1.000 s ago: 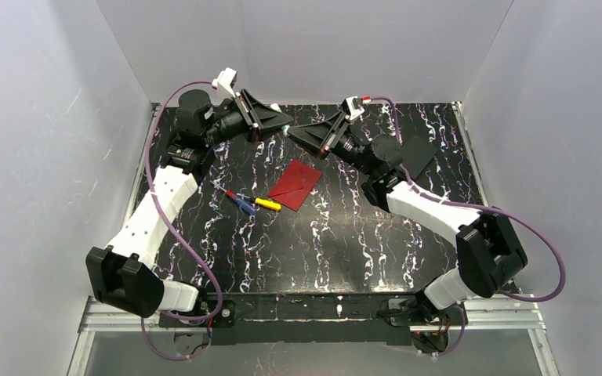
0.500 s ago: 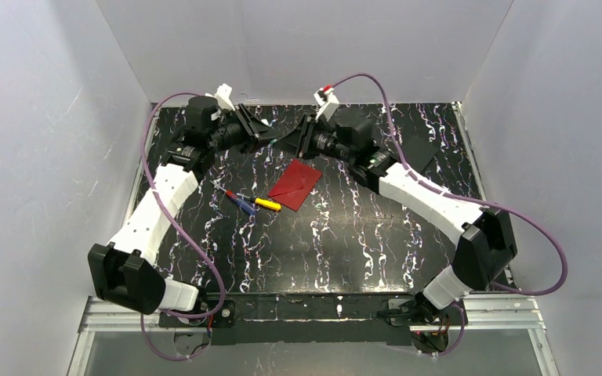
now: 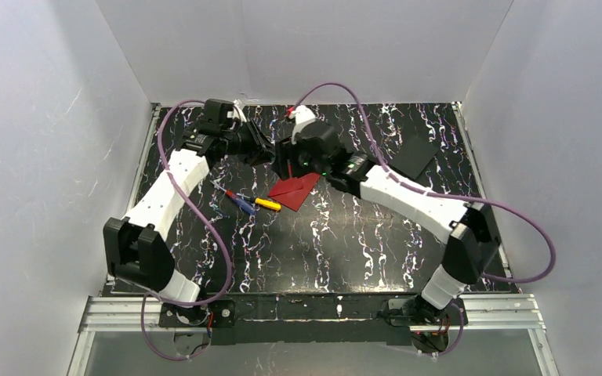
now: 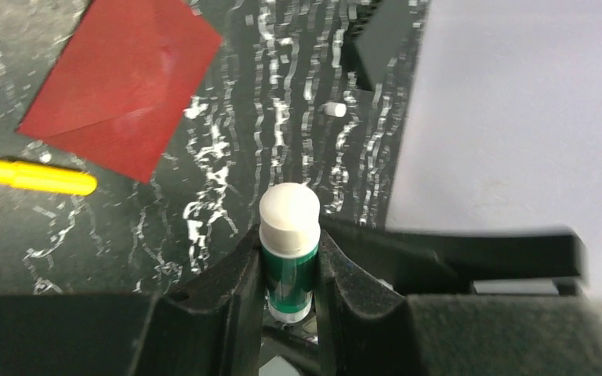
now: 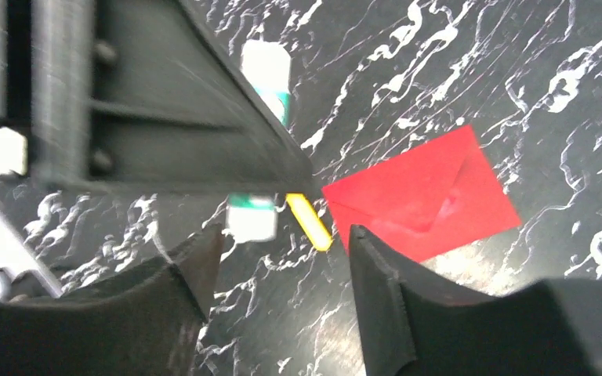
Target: Place the letter into the envelope and seal it
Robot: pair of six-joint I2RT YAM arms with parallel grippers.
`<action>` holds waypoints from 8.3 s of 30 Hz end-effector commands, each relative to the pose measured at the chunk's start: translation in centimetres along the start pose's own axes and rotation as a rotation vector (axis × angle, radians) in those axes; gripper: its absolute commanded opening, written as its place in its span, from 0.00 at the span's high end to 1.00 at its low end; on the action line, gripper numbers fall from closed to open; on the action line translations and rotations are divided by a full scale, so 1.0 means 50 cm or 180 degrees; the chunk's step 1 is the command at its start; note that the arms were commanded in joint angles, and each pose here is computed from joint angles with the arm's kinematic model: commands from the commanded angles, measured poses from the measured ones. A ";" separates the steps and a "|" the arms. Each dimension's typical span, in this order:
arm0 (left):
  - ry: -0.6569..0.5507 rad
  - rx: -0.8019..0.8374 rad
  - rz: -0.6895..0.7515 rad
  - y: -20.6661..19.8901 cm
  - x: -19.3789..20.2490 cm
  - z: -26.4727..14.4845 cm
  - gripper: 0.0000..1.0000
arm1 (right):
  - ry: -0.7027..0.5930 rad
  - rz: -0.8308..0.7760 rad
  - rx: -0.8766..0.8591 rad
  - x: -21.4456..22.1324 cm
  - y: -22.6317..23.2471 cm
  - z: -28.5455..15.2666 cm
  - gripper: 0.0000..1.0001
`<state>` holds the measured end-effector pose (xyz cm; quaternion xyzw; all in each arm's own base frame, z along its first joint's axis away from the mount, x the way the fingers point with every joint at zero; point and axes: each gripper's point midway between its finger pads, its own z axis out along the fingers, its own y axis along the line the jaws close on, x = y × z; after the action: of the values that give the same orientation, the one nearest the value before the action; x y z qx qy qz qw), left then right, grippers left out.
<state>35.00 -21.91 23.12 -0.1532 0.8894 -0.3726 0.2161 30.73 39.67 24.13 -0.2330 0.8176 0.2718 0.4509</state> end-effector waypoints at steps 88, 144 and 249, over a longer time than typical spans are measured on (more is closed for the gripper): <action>-0.0212 0.0482 0.0514 -0.058 -0.019 -0.059 1.00 | -0.0446 -0.0690 0.0589 -0.004 -0.134 -0.014 0.99; 0.0116 0.1400 0.0293 -0.164 -0.002 -0.128 1.00 | -0.0816 0.1150 -0.1021 -0.121 0.016 -0.088 0.97; -0.0034 0.2504 0.2171 -0.136 0.123 -0.176 1.00 | -0.1087 0.1438 -0.1636 -0.227 0.082 -0.220 0.31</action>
<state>26.81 -24.05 31.80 0.1977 0.6974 -0.5889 0.3574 28.24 37.66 36.43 -0.0651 0.6831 0.5969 0.4158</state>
